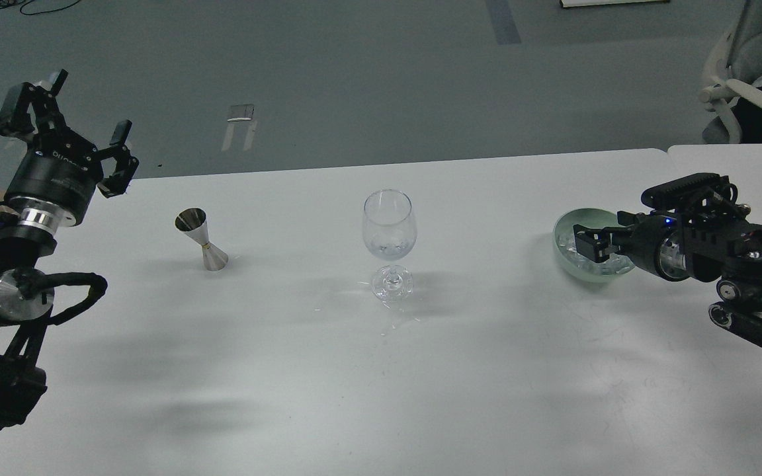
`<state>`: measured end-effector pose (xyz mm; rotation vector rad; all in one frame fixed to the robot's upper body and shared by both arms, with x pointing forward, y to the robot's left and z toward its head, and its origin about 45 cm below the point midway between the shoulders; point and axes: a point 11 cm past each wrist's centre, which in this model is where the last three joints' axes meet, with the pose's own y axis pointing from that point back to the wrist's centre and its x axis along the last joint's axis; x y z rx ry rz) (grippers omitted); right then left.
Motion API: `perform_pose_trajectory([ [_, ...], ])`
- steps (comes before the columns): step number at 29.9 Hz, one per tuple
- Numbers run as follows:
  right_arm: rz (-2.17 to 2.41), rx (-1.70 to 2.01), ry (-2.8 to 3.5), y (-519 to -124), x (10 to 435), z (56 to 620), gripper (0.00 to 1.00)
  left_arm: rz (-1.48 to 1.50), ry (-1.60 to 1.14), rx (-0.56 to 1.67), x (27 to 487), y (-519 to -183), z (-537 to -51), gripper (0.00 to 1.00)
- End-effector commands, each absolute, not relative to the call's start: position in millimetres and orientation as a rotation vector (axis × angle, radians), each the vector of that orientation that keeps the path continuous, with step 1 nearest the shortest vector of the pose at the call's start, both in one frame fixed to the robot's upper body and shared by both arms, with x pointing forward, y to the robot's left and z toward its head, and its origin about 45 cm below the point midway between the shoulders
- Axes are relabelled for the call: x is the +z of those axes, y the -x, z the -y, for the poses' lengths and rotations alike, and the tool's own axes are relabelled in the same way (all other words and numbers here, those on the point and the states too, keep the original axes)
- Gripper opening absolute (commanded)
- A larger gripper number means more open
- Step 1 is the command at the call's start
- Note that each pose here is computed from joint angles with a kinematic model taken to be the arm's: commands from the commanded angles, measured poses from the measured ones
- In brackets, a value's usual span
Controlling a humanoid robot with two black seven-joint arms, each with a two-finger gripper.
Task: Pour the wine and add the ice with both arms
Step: 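Reach the right gripper into the green bowl and grasp an ice cube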
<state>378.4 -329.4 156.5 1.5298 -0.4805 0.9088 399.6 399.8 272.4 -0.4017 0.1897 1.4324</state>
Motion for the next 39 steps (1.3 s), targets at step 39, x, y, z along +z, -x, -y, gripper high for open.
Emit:
perform_pose_trajectory([
  [39, 0.46, 0.889, -1.456, -373.6, 151.9, 334.7, 0.43, -0.239, 0.469, 1.456, 275.6, -399.9, -409.6, 0.98],
])
